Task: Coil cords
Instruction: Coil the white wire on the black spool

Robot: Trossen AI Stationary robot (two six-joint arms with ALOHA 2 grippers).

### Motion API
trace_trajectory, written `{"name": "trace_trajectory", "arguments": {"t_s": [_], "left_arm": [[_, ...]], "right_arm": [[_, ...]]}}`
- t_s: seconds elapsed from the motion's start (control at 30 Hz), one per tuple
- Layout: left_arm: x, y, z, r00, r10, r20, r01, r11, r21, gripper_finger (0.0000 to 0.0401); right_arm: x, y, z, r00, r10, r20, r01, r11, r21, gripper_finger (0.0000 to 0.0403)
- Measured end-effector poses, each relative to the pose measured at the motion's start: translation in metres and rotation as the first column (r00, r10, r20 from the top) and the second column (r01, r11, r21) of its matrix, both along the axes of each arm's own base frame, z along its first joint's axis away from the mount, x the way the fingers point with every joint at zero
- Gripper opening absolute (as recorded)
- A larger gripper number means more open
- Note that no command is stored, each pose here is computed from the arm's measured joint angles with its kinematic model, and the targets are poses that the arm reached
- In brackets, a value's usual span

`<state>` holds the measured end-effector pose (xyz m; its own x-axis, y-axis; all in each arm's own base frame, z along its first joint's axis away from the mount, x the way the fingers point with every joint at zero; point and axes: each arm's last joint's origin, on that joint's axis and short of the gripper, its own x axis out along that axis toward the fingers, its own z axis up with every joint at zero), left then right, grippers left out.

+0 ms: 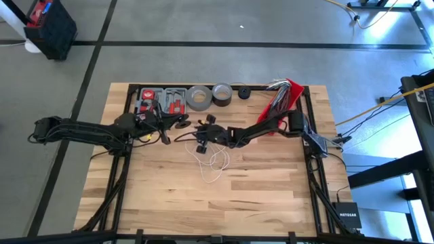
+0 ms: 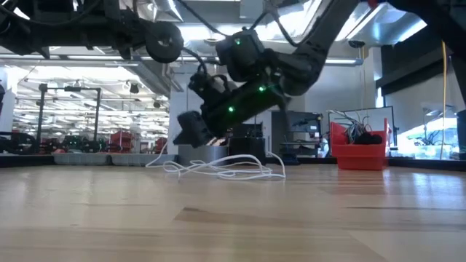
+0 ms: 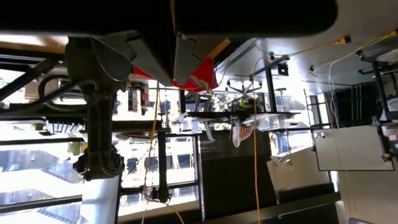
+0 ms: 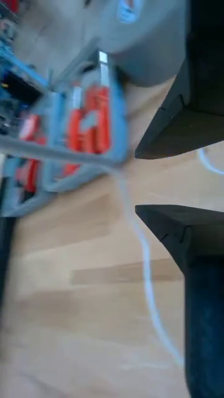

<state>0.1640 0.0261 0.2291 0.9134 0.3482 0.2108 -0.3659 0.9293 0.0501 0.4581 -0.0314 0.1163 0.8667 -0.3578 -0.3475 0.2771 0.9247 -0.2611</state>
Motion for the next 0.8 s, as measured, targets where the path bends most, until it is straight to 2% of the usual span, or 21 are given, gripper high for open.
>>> {"name": "trace_trajectory", "arguments": {"t_s": [0.27, 0.53, 0.67, 0.8], "left_arm": [[0.0003, 0.0, -0.0016, 1.0, 0.001, -0.019, -0.001, 1.0, 0.004, 0.0], [0.0005, 0.0, -0.0023, 1.0, 0.001, -0.027, -0.001, 1.0, 0.003, 0.0], [0.0005, 0.0, -0.0025, 1.0, 0.001, -0.028, -0.001, 1.0, 0.003, 0.0], [0.0005, 0.0, -0.0026, 1.0, 0.001, -0.029, -0.001, 1.0, 0.003, 0.0]], "right_arm": [[0.0078, 0.0015, 0.0139, 0.998, 0.02, 0.068, -0.02, 1.0, -0.003, 0.0132], [0.0041, 0.001, 0.0088, 1.0, -0.001, -0.026, 0.0, 1.0, -0.012, 0.0085], [0.0037, 0.0, 0.0133, 0.999, -0.035, -0.012, 0.034, 0.999, -0.026, 0.0071], [0.0037, 0.0007, 0.0125, 1.0, -0.01, -0.02, 0.01, 1.0, -0.016, 0.006]]}}
